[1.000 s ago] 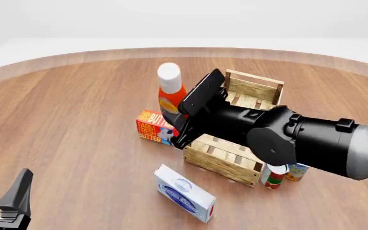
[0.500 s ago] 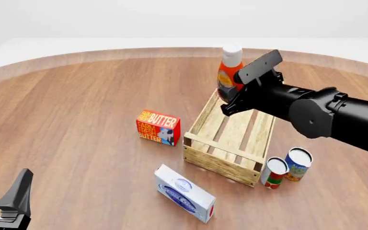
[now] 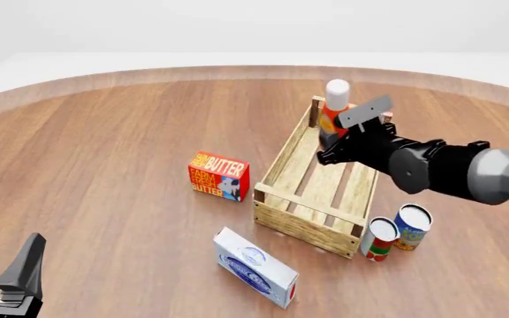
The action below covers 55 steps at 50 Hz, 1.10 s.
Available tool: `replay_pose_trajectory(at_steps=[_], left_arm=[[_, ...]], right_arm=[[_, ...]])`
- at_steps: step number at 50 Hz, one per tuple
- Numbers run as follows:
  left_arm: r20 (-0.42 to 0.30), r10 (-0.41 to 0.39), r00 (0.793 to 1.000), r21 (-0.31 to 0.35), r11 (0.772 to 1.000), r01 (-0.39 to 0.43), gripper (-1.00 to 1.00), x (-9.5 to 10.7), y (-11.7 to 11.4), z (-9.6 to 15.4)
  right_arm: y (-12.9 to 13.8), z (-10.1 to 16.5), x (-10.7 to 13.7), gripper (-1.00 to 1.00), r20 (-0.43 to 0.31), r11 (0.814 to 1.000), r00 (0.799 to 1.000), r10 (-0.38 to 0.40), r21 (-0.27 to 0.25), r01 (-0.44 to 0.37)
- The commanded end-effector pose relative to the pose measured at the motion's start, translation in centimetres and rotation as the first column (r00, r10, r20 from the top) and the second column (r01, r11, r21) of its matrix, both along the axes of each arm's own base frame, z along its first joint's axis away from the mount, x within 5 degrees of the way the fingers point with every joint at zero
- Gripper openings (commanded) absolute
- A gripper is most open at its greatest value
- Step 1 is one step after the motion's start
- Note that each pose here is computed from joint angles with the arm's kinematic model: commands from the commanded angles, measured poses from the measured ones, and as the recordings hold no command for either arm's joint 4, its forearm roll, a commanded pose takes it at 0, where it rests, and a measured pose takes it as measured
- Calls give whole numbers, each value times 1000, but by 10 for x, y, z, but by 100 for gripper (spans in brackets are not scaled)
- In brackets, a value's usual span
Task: Pick up the ketchup, and put it in the wooden tray.
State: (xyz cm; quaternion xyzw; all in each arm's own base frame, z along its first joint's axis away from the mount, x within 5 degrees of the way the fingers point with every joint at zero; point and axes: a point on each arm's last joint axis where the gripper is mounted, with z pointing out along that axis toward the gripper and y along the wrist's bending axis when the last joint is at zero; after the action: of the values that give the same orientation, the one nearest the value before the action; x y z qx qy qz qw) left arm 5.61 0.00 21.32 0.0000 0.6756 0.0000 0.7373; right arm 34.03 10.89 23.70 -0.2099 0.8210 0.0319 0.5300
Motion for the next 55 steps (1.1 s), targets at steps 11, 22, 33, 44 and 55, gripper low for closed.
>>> replay_pose_trajectory(at_steps=[11,22,33,44,55], left_arm=[[0,0,1000,0,1000,0,100,0,0,0],[0,0,1000,0,1000,0,100,0,0,0],[0,0,1000,0,1000,0,100,0,0,0],[0,0,1000,0,1000,0,100,0,0,0],[0,0,1000,0,1000,0,100,0,0,0]], right_arm=[[-8,-64,31,-100,-50,996,996,-76,50,78],[-7,-82,38,-100,-55,994,995,-85,64,88],[-1,-92,45,-100,-70,993,994,-82,75,87],[0,-105,50,-100,-86,993,992,-87,74,93],[-3,-114,52,-100,-98,992,991,-95,70,102]])
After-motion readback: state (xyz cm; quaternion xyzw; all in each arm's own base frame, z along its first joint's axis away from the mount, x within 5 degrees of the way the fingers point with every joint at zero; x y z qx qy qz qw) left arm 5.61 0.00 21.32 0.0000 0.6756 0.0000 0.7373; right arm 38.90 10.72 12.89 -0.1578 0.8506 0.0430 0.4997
